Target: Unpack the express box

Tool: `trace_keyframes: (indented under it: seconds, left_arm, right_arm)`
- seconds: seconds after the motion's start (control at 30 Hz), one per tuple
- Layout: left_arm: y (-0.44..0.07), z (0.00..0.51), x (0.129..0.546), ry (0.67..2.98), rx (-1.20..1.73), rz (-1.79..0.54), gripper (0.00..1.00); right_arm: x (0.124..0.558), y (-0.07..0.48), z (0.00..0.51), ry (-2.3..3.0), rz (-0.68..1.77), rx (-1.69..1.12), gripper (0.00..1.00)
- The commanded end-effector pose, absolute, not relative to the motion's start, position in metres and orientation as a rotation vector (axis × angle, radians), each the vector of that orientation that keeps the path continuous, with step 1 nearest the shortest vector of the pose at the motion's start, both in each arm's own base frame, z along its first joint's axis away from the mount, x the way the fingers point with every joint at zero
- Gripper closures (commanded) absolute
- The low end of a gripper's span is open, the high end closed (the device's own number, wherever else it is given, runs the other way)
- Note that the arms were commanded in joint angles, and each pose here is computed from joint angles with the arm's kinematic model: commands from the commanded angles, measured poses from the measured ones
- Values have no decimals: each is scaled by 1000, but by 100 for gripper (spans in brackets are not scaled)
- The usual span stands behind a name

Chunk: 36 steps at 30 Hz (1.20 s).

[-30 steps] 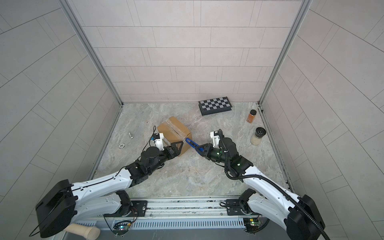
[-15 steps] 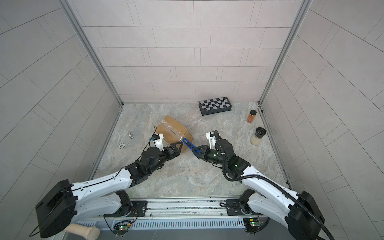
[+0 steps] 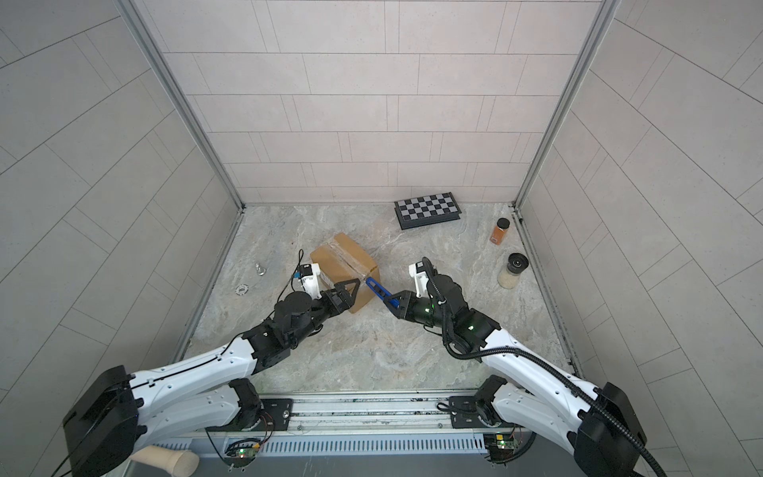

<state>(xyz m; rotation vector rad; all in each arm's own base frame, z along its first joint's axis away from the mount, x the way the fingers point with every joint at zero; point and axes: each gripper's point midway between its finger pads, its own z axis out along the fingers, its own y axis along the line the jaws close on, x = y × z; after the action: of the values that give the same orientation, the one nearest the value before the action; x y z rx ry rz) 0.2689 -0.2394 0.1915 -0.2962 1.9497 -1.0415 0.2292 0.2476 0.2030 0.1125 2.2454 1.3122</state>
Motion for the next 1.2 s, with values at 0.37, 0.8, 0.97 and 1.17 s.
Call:
trace_keyframes:
  seconds: [0.37, 0.8, 0.97, 1.17]
  left_arm:
    - [-236, 208, 273, 1884, -296, -1078, 0]
    - [-232, 198, 276, 1906, -313, -1053, 0]
    - [-231, 195, 277, 1912, -318, -1046, 0]
    - [-230, 200, 278, 1899, -318, -1053, 0]
  right_arm:
    - [204, 265, 180, 2337, 1391, 51, 100]
    - [214, 270, 244, 2155, 1571, 90, 100]
    - [213, 277, 243, 2135, 1642, 139, 100]
    - [206, 282, 210, 2245, 1562, 113, 100]
